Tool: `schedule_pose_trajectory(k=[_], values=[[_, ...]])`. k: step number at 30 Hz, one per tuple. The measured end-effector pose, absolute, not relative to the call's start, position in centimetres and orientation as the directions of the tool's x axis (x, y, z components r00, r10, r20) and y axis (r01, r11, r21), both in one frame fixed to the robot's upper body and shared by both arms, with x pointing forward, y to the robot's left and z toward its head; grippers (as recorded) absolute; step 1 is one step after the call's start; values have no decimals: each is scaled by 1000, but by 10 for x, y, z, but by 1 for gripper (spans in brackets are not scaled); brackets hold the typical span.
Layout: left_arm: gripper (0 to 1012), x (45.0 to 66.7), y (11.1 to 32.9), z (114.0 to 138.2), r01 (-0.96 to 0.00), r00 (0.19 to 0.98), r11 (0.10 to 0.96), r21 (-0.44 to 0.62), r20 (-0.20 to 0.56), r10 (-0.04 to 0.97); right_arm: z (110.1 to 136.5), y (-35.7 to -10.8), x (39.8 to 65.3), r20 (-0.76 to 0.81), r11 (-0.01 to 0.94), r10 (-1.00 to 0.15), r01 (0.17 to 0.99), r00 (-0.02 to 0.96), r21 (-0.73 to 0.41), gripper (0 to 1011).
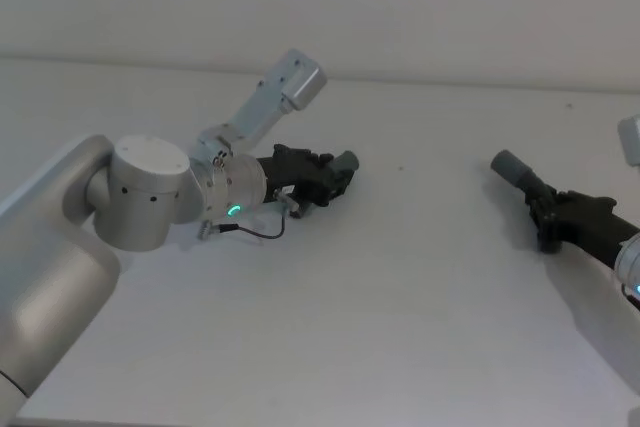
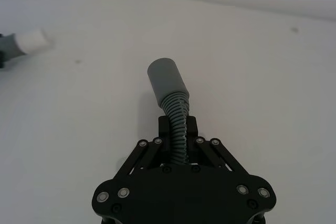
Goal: Use both hands to pick up one end of the pipe from the table, align the ends, and insert them.
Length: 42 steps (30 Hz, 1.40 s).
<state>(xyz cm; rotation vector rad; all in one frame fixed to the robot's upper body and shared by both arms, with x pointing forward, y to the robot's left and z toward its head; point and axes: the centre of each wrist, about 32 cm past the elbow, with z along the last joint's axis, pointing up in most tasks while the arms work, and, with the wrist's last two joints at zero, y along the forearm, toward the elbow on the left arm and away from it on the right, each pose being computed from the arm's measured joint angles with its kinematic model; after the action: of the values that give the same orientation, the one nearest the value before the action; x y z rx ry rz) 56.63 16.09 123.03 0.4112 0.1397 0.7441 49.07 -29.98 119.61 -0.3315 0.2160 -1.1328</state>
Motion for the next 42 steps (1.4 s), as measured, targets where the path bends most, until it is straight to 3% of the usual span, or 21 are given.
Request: schedule_pose_trajectory(k=[18, 42], values=[[368, 564, 174, 1251, -584, 794, 709, 395, 96, 601, 1208, -329, 487, 31, 570, -804, 783, 594, -249, 162], [368, 566, 189, 1275, -460, 883, 761, 458, 141, 448, 1224, -387, 499, 58, 826, -520, 519, 852, -220, 161]])
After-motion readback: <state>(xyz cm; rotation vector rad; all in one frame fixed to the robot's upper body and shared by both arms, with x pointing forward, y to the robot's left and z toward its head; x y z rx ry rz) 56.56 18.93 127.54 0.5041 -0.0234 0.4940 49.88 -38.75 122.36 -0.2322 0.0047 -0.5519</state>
